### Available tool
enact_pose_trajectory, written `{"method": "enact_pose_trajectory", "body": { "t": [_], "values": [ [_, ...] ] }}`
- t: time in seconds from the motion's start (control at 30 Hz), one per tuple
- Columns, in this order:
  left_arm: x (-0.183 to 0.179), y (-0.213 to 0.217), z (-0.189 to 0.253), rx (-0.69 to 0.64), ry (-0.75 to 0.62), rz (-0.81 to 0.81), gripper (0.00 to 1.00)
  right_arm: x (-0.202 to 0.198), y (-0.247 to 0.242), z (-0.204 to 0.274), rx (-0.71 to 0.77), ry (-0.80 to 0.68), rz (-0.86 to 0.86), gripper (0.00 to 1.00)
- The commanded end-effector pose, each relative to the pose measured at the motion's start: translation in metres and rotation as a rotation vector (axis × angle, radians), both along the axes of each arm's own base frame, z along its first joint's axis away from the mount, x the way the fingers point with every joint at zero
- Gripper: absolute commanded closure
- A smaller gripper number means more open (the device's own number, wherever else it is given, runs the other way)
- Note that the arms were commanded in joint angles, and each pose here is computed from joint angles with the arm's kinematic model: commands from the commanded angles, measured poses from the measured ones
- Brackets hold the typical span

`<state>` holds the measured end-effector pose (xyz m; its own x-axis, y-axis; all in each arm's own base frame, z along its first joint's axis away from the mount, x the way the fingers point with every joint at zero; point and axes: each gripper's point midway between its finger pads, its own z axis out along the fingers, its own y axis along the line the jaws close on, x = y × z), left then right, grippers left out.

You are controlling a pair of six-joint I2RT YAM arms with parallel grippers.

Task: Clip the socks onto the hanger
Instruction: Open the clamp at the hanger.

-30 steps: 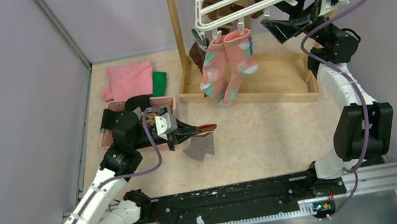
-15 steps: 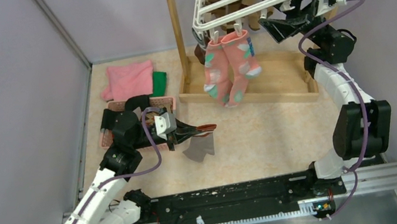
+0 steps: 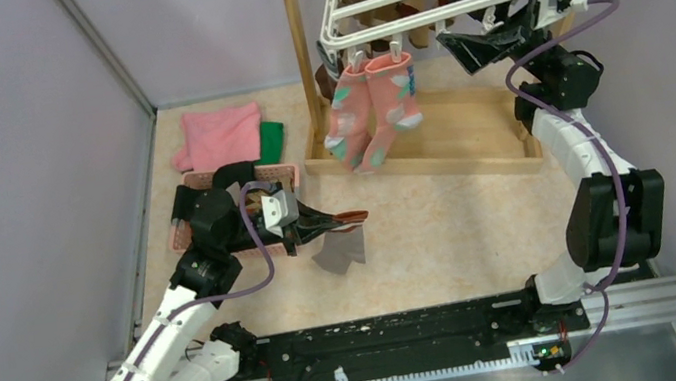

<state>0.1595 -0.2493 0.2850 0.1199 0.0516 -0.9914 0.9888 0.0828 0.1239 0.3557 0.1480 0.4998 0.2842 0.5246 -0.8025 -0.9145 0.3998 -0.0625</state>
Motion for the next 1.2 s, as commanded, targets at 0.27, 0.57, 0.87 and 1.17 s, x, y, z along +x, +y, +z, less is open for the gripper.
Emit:
{"method": "enact_pose_trajectory", "body": {
  "t": [0.27,0.57,0.87,1.17],
  "values": [
    [-0.001,-0.001,0.008,-0.031,-0.045,-0.032,1.00,0.000,0.006,0.012,-0.022,-0.050,0.013,0.09],
    [0.000,0.000,0.008,-0.033,-0.038,-0.033,1.00,-0.003,0.020,0.010,-0.037,-0.053,0.052,0.06],
    [0.000,0.001,0.009,-0.035,-0.037,-0.032,1.00,-0.005,0.019,0.014,-0.024,-0.048,0.052,0.09],
    [0.000,0.001,0.009,-0.036,-0.037,-0.033,1.00,-0.004,0.019,0.012,-0.024,-0.037,0.057,0.16]
  ]
}}
